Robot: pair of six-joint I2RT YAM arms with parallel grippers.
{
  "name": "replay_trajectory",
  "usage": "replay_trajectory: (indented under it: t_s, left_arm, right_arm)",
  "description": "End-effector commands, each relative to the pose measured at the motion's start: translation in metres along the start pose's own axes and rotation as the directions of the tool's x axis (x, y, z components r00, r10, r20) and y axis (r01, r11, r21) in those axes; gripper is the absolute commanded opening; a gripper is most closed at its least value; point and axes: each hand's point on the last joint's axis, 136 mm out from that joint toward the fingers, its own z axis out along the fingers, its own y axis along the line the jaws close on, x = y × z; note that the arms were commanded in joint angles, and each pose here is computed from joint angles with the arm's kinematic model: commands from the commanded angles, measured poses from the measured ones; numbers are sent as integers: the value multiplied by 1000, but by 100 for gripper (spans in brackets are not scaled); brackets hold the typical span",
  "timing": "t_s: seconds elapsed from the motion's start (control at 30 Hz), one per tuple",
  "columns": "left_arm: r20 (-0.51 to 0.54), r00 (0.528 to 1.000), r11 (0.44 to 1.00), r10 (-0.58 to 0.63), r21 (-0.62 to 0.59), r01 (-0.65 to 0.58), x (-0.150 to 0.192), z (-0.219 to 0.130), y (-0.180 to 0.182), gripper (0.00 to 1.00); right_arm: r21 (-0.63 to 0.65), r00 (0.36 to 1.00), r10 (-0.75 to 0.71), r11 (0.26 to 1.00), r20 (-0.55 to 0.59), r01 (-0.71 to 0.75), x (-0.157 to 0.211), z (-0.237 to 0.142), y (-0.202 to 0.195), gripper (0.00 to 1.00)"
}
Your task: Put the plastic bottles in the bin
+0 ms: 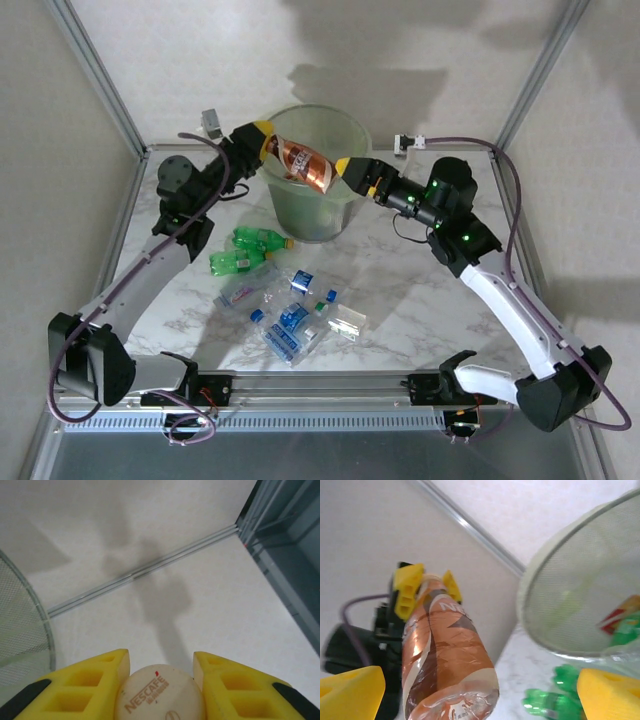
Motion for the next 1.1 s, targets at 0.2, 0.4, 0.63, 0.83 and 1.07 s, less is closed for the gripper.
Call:
replay_trajectory:
  t_s: [0.2,0.4,0.63,0.83,1.07]
  left_arm:
    - [99,995,975,-18,221,-4,-17,-19,-53,18]
    - [106,994,973,-21,231,-4,-18,-21,-53,18]
    - [108,994,976,-21,216,-3,-16,-23,-46,16]
    - [110,994,980,-10,199,-12,-15,-23,-41,15]
    - [111,994,982,-5,190,-17,-15,-23,-36,14]
  right_arm:
    - [-230,994,95,968,-48,-104,-5,8,37,99]
    - [-241,991,113,962,-76,-128,1,14,33,99]
    - [-256,990,98,959,-103,-122,8,23,40,93]
    - [-274,989,87,955,-116,-116,11,28,47,89]
    - [-283,989,79,953,-126,-112,16,31,50,81]
